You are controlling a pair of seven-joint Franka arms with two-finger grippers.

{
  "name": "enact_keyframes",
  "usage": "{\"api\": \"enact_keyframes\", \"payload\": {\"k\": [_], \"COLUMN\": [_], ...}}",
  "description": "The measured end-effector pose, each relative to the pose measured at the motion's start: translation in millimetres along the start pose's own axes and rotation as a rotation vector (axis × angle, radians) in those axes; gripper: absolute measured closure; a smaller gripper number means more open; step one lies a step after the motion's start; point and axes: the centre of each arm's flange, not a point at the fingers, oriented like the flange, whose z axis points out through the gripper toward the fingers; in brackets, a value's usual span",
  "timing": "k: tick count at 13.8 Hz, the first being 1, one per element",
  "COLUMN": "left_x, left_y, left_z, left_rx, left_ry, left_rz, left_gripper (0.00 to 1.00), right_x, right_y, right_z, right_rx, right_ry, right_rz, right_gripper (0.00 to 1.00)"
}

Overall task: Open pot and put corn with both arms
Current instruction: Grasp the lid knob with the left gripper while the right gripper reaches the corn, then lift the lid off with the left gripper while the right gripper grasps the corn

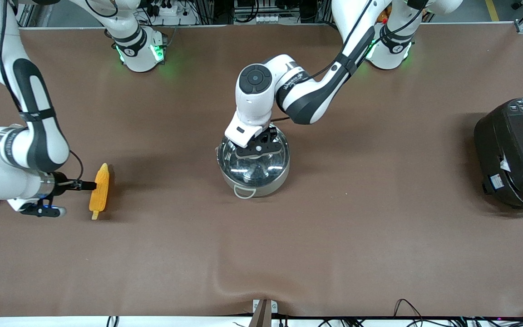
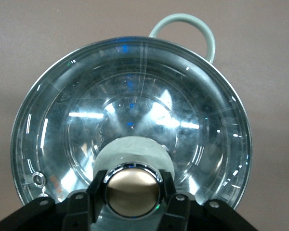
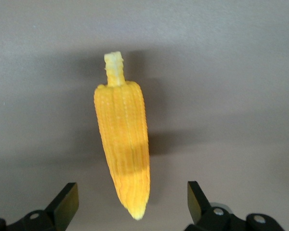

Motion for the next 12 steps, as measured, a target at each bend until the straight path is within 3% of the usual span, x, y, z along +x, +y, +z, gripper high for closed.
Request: {"api": "enact_keyframes", "payload": {"k": [4,8,12], "left_x": [-0.1,2.8,18.0], "left_y": [0.2,0.0,-16.2], "left_z": [-0.1,-8.7,-64.3], "left_rx": [0.001,-0.004,-0.005], "left_ry": [0.003,0.008,0.031], "left_rz": [0.002,-0.002,-0.032], "left_gripper": [0.49,0.49,0.49], "right_x": [3.7,3.4,4.3], "right_y": [1.0,-2.3,-9.1], "right_z": [14.8,46.8,65.8], "right_rx": [-0.003,-0.001,-0.001], "right_ry": [0.057,0.038,0.022], "right_rz": [0.001,-0.013,-0.026], "right_gripper": [0.0,0.0,0.0]}}
